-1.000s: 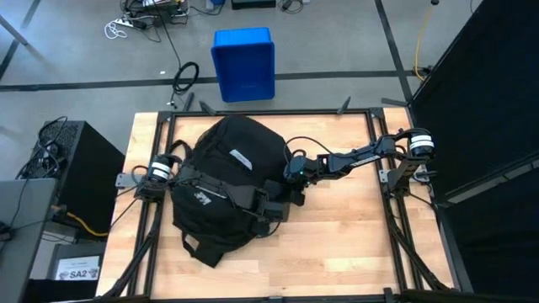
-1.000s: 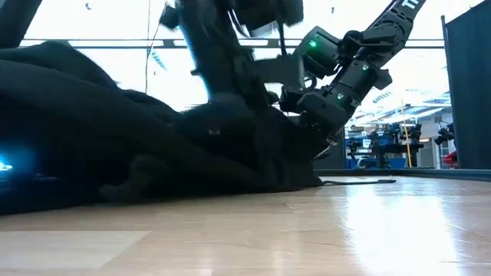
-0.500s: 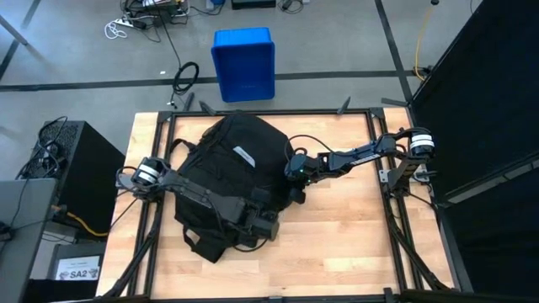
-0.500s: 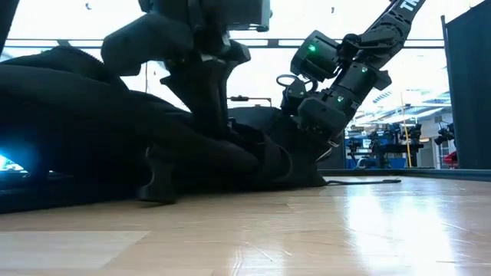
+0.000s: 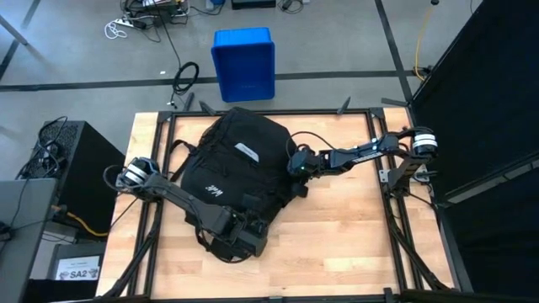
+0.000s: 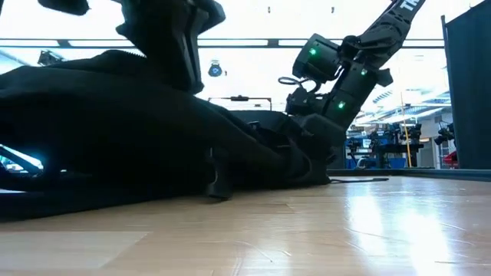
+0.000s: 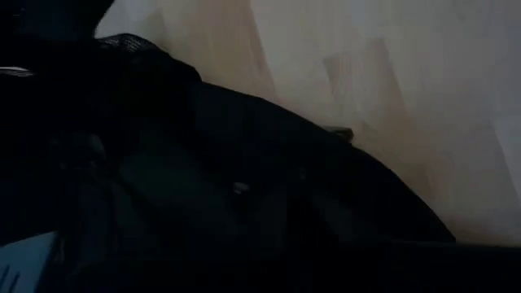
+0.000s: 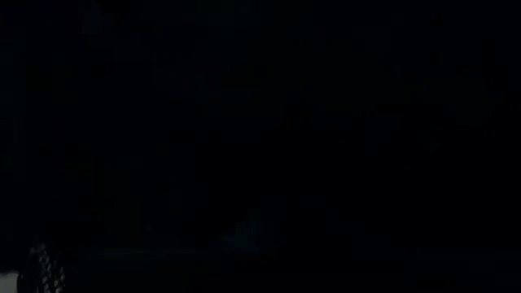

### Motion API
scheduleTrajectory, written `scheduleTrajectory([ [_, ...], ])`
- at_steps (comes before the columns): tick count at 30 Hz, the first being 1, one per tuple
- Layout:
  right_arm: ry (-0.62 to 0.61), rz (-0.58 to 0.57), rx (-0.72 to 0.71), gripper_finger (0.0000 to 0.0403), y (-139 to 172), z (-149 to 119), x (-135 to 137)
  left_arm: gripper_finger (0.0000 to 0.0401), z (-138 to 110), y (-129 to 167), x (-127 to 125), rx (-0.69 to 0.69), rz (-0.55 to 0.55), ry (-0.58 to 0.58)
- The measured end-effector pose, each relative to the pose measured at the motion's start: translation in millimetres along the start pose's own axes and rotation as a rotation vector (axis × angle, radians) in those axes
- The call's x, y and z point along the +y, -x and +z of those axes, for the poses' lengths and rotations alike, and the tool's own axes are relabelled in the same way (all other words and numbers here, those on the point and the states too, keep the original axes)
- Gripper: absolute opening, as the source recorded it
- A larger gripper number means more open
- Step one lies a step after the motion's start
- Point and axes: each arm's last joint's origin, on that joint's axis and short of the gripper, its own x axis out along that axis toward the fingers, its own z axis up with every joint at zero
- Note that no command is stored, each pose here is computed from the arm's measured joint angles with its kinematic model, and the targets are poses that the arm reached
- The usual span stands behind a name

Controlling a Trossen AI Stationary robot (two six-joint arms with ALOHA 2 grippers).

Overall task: Unpack backpack
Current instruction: Close the black backpack

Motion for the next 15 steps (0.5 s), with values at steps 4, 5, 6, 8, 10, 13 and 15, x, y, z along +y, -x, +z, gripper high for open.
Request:
scheduleTrajectory([
  [4,0.029,0.043,-0.038,0.0004,26.3,5.6,1.1,0.0,0.8,5.5,0.5,-0.026,0.025,-0.012],
  [5,0.044,0.051,-0.062,0.0009,35.2,8.2,2.4,0.0,1.2,6.0,0.6,-0.031,0.026,-0.016],
  [6,0.059,0.06,-0.093,0.0015,44.8,11.2,3.8,0.0,1.8,6.2,0.7,-0.037,0.028,-0.019],
  [8,0.084,0.074,-0.135,0.0032,64.0,14.0,6.2,0.0,1.8,6.3,0.9,-0.037,0.031,-0.039],
  [10,0.107,0.09,-0.186,0.0056,82.8,16.2,9.6,0.0,2.6,6.1,1.6,-0.043,0.04,-0.043],
  [13,0.128,0.128,-0.302,0.0103,110.2,21.2,18.3,0.0,4.3,6.1,2.4,-0.059,0.061,-0.064],
  [15,0.157,0.172,-0.384,0.0136,122.6,24.6,30.9,0.0,4.7,7.5,3.6,-0.067,0.084,-0.078],
])
